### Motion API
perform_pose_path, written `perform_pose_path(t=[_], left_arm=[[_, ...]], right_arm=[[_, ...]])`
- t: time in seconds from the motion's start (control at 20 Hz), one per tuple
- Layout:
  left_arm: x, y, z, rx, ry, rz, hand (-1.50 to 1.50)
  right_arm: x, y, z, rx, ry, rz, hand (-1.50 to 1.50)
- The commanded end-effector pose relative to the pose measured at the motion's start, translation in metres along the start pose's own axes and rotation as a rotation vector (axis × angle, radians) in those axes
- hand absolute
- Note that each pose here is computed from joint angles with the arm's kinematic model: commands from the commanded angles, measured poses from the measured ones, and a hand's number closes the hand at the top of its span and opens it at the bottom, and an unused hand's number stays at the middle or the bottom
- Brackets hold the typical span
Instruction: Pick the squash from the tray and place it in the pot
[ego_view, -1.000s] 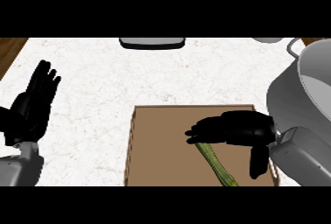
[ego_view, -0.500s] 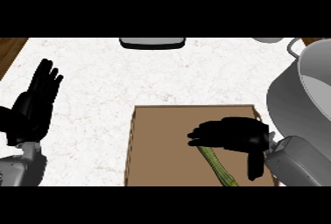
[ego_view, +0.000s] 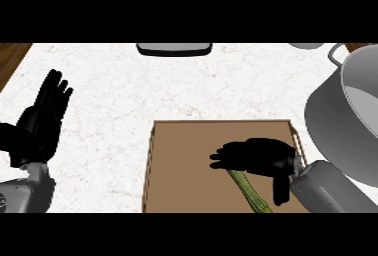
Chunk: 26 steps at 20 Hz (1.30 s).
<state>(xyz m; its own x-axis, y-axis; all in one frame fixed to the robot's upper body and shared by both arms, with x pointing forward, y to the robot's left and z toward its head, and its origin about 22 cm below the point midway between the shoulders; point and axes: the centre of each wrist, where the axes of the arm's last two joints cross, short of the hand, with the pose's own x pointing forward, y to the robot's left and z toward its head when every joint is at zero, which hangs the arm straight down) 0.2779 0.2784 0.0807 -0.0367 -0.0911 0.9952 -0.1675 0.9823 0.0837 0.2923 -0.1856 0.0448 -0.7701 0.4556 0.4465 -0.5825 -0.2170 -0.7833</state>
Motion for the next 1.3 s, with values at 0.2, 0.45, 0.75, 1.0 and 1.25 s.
perform_pose_path(t=[0.2, 0.45, 0.75, 1.0, 1.25], left_arm=[[0.011, 0.002, -0.004, 0.007, -0.010, -0.004, 0.00], [-0.003, 0.002, -0.020, 0.001, 0.001, 0.017, 0.00], [0.000, -0.013, 0.012, 0.009, -0.001, 0.011, 0.00], [-0.004, -0.009, -0.018, -0.002, 0.013, -0.010, 0.00], [-0.007, 0.013, -0.001, 0.076, 0.018, -0.015, 0.00]], right_arm=[[-0.005, 0.013, -0.023, 0.031, 0.000, -0.030, -1.50], [0.003, 0.018, -0.033, 0.048, -0.120, 0.115, 1.50], [-0.010, 0.023, -0.029, 0.038, -0.127, 0.117, 1.50], [-0.020, 0.022, -0.028, 0.033, -0.140, 0.123, 1.50], [0.007, 0.054, -0.009, -0.158, 0.238, -0.050, 1.50]])
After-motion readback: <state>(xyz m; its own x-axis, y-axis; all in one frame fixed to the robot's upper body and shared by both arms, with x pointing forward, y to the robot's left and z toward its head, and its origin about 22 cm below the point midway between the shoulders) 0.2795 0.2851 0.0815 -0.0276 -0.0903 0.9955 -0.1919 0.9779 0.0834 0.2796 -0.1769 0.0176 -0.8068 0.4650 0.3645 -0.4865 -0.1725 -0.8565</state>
